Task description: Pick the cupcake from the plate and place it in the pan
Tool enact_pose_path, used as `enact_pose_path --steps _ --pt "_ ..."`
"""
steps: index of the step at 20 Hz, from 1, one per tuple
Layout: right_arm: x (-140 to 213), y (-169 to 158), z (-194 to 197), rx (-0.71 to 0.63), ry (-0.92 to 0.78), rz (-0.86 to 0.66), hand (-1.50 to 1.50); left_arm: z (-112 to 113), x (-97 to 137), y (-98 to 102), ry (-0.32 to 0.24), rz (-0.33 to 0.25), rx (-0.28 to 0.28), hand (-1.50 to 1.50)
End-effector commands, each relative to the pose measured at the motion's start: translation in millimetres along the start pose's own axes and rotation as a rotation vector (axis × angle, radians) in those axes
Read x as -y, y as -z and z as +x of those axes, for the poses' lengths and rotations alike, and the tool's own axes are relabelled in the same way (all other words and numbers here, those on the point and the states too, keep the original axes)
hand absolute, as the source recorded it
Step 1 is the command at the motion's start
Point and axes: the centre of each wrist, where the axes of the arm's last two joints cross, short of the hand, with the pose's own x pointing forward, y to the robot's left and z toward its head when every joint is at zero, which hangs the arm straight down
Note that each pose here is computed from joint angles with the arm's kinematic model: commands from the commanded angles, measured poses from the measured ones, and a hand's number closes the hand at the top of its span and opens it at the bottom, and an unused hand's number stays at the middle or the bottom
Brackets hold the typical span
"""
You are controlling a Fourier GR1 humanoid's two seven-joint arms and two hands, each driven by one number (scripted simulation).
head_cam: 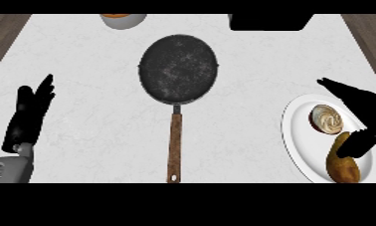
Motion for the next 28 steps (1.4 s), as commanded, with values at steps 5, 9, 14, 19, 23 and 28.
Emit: enact_pose_path --steps 5,9,14,19,23,28 --pt "-8 14 -22 -0.013 0.01 0.01 -1.5 -2 -8 -15 -0.003 0.005 -0.004 0.0" --pt "-23 22 0 -0.026 -0.001 0.025 -1.5 -3 -9 -14 0.017 0.011 -0.006 0.0" --pt "-15 25 -12 -0.059 -0.009 0.04 -1.5 -3 -3 1 -0.006 0.0 0.003 0.0" --pt "-30 32 -2 0.007 -0.077 0.037 1.5 0 22 4 -0.009 0.002 0.003 0.0" --pt "-32 26 -10 -0.004 -0.149 -0.064 1.5 -5 -3 3 0.001 0.01 -0.01 0.0" --pt "-30 43 -14 0.003 -0.12 -0.088 1.5 13 -18 -10 0.001 -0.016 -0.012 0.0"
